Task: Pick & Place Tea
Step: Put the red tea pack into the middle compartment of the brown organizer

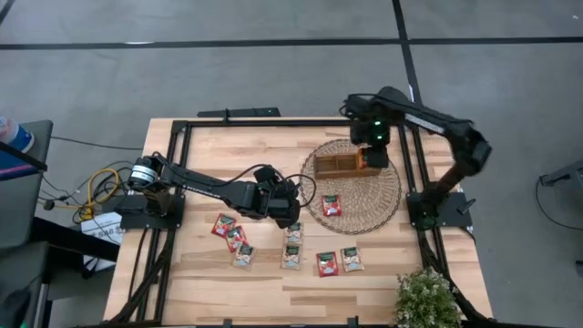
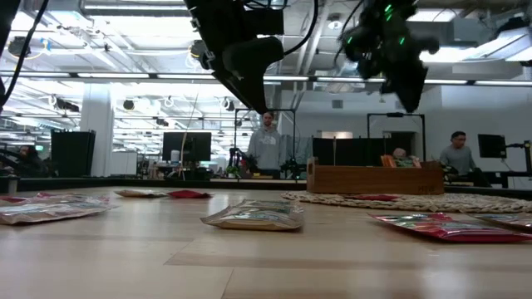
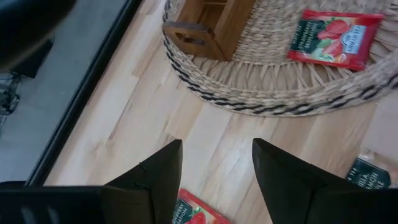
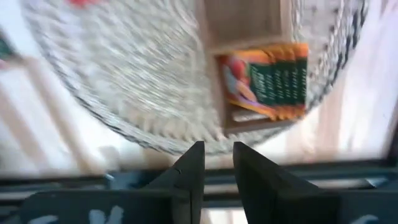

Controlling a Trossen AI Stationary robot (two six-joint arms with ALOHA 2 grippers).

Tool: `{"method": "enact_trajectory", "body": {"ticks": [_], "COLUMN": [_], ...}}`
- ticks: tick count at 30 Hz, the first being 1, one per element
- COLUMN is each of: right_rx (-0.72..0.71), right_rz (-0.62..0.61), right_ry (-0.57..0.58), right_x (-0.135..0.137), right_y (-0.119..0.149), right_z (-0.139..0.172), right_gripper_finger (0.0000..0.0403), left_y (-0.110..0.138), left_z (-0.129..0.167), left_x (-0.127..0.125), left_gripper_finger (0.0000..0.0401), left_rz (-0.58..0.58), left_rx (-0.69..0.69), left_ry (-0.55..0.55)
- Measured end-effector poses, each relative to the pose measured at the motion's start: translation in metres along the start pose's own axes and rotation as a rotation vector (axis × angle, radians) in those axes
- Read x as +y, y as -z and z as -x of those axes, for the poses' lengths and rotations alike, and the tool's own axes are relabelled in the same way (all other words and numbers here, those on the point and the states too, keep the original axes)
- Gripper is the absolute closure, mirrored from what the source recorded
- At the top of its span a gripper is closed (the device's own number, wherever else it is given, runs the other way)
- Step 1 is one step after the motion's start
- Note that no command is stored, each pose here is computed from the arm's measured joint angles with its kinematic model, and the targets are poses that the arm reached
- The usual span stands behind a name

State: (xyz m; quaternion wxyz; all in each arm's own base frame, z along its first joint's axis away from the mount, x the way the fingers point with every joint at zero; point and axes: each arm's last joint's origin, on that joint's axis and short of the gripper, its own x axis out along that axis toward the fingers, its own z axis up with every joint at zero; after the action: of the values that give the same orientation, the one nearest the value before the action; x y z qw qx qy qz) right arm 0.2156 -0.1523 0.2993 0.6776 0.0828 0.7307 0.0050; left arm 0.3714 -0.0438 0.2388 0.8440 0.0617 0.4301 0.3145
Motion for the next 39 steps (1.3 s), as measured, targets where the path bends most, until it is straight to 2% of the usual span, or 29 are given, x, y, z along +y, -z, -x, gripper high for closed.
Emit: {"method": "enact_trajectory", "body": {"ticks": [3, 6, 11, 15, 18, 22, 28, 32, 34, 39], "right_rx": [-0.148, -0.268, -0.385, -0.497, -0.584, -0.680, -0.775, -0.773, -0.748, -0.744], "right_rz": [-0.025, -0.003, -0.014, -0.021, -0.011, 0.076, 0.165, 0.140, 0.132, 0.111], "right_ry": [-0.035, -0.043, -0.019, -0.119, -0.181, -0.223, -0.266, -0.307, -0.316, -0.267], "right_x": [0.019, 0.038, 0.067, 0.090, 0.106, 0.125, 0.145, 0.152, 0.154, 0.157], "right_y": [0.023, 0.046, 0.076, 0.090, 0.090, 0.080, 0.066, 0.057, 0.056, 0.050], "right_z": [0.021, 0.029, 0.021, 0.008, -0.005, -0.027, -0.054, -0.068, -0.076, -0.081], "right_gripper_finger": [0.0326, 0.0326, 0.0326, 0.0326, 0.0326, 0.0326, 0.0326, 0.0326, 0.0326, 0.0326], "left_y": [-0.001, -0.002, -0.003, -0.003, -0.002, -0.003, 0.010, 0.034, 0.044, 0.069], "left_z": [-0.002, -0.004, -0.005, -0.005, -0.006, -0.009, -0.028, -0.039, -0.038, -0.013], "left_x": [0.003, 0.005, 0.005, 0.004, 0.003, 0.004, -0.001, -0.005, -0.001, 0.024], "left_gripper_finger": [0.0213, 0.0213, 0.0213, 0.0213, 0.0213, 0.0213, 0.0213, 0.0213, 0.0213, 0.0213], "left_rz": [0.013, 0.062, 0.235, 0.248, 0.270, 0.296, 0.382, 0.445, 0.508, 0.633], "left_rx": [0.000, -0.002, 0.010, 0.028, 0.064, 0.120, 0.089, 0.113, 0.083, -0.056], "left_ry": [-0.012, -0.016, 0.012, 0.043, 0.105, 0.209, 0.245, 0.292, 0.304, 0.338]}}
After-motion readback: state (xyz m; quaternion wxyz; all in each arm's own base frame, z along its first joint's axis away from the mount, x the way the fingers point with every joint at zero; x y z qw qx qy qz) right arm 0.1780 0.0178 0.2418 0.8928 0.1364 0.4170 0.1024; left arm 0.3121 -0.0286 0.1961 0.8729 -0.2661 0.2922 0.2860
